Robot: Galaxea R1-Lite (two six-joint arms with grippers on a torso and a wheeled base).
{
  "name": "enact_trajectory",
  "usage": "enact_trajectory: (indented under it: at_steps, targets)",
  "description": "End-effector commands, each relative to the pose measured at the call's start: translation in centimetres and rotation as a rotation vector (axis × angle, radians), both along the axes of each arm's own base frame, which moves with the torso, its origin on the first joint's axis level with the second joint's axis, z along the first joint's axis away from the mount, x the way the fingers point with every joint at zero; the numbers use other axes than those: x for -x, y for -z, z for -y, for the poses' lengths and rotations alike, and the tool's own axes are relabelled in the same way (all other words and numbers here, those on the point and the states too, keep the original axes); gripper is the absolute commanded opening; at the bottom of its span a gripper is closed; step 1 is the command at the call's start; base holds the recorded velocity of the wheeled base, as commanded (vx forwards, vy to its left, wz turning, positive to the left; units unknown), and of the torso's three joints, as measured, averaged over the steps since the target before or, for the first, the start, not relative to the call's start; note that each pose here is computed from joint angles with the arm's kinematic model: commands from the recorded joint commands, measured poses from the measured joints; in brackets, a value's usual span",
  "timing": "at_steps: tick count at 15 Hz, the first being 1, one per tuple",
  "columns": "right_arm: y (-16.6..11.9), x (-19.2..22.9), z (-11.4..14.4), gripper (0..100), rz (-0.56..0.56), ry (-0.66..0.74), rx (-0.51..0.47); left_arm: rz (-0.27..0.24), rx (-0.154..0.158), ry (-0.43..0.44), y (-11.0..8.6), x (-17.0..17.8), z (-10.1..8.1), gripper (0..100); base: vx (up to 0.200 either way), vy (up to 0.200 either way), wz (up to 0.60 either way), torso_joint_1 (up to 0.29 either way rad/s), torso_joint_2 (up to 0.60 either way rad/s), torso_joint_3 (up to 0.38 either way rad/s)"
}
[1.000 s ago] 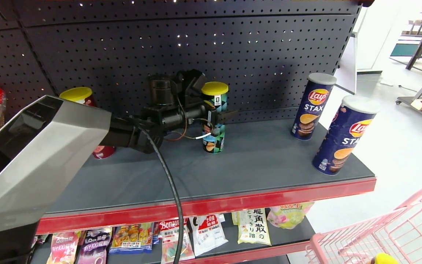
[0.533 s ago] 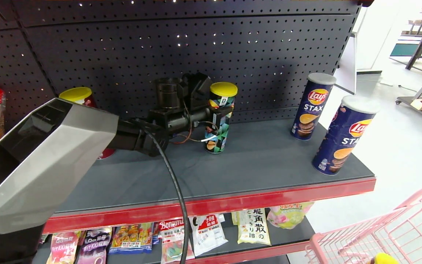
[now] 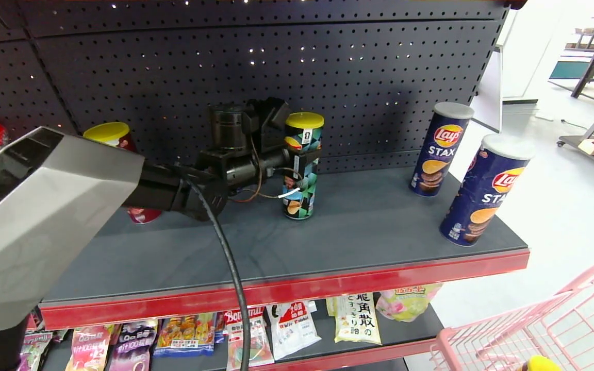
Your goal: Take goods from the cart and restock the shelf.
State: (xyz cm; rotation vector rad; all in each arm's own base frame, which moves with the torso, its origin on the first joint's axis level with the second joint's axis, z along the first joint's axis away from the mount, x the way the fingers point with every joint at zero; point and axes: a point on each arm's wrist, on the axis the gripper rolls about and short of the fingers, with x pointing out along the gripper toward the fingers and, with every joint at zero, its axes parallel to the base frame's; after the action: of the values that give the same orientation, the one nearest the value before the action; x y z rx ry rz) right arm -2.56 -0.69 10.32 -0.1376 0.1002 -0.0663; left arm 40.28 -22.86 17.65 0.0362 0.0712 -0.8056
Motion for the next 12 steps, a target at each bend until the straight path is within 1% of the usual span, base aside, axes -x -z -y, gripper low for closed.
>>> enact_trajectory:
  at_steps: [1,3,5,6,7,8,11,12]
  targets:
    - [0.1,0.0,0.0,0,-0.003,-0.002,0.001,0.006,0.015,-0.025,-2.3,3.0,-0.6,0,0.0,0.0,0.0,0.0,0.0,0.0]
    - [0.1,0.0,0.0,0,-0.003,-0.002,0.001,0.017,0.02,-0.042,-2.9,5.2,-0.4,0,0.0,0.0,0.0,0.0,0.0,0.0]
    - [0.1,0.0,0.0,0,-0.003,-0.002,0.001,0.03,0.032,-0.08,-2.5,6.3,0.0,0,0.0,0.0,0.0,0.0,0.0,0.0]
    - [0.1,0.0,0.0,0,-0.003,-0.002,0.001,0.051,0.043,-0.141,-1.9,7.3,0.4,0,0.0,0.0,0.0,0.0,0.0,0.0]
    - [0.1,0.0,0.0,0,-0.004,-0.002,-0.001,0.059,0.055,-0.169,-1.7,8.0,0.7,0,0.0,0.0,0.0,0.0,0.0,0.0]
    - [0.1,0.0,0.0,0,-0.003,-0.002,-0.001,0.058,0.056,-0.178,-1.7,8.6,0.8,0,0.0,0.0,0.0,0.0,0.0,0.0]
    - [0.1,0.0,0.0,0,-0.004,-0.002,-0.002,0.038,0.046,-0.168,-1.7,10.3,0.5,0,0.0,0.0,0.0,0.0,0.0,0.0]
    - [0.1,0.0,0.0,0,-0.004,-0.002,-0.002,0.027,0.048,-0.196,-1.4,10.8,0.9,0,0.0,0.0,0.0,0.0,0.0,0.0]
